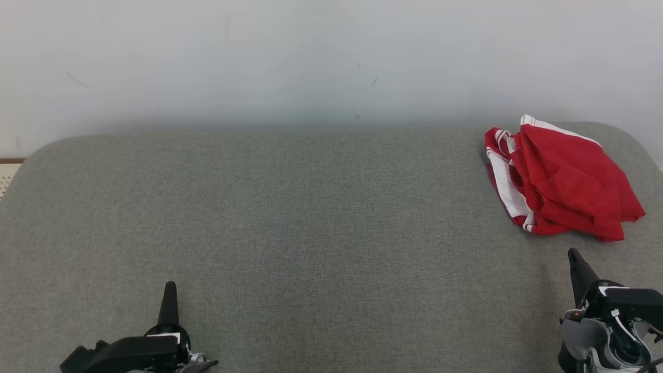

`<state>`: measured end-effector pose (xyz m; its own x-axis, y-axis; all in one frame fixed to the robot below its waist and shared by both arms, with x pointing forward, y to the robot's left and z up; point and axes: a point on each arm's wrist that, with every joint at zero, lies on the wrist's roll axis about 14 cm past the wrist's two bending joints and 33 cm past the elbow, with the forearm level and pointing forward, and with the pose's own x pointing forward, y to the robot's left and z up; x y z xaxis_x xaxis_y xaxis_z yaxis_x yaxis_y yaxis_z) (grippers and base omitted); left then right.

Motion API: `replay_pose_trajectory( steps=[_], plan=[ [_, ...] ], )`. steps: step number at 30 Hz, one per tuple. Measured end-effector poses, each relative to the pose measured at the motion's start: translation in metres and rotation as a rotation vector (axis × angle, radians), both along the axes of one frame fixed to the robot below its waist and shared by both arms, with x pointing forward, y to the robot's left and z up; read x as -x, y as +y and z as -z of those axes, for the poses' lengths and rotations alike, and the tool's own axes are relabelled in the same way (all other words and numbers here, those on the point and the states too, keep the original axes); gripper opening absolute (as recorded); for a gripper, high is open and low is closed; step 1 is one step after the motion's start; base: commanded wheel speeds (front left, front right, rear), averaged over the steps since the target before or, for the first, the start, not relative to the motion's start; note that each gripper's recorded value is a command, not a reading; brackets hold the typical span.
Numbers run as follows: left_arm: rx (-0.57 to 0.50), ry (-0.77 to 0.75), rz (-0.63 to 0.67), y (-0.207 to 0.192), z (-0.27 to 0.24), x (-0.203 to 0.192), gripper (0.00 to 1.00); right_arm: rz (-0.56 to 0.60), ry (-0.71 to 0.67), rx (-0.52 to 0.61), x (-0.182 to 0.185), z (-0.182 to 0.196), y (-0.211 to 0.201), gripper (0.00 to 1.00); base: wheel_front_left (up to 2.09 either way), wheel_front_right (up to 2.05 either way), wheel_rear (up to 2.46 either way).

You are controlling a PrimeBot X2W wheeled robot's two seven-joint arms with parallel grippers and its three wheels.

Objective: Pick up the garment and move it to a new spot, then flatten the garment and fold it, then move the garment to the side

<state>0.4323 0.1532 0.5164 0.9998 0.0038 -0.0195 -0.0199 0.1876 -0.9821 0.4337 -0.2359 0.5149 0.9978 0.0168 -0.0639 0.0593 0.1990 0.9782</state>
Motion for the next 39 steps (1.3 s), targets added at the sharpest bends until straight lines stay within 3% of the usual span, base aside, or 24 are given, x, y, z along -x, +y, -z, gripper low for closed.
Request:
replay_pose_trajectory(
  steps=[26, 39],
  plan=[
    [0.184, 0.003, -0.014, -0.002, -0.001, -0.013, 0.0, 0.012, -0.038, -0.209, -0.012, -0.008, -0.008, 0.0, 0.0, 0.0, 0.0],
    [0.188, 0.002, -0.013, -0.002, -0.001, -0.013, 0.0, 0.012, -0.038, -0.212, -0.012, -0.008, -0.008, 0.0, 0.0, 0.0, 0.0]
  ],
)
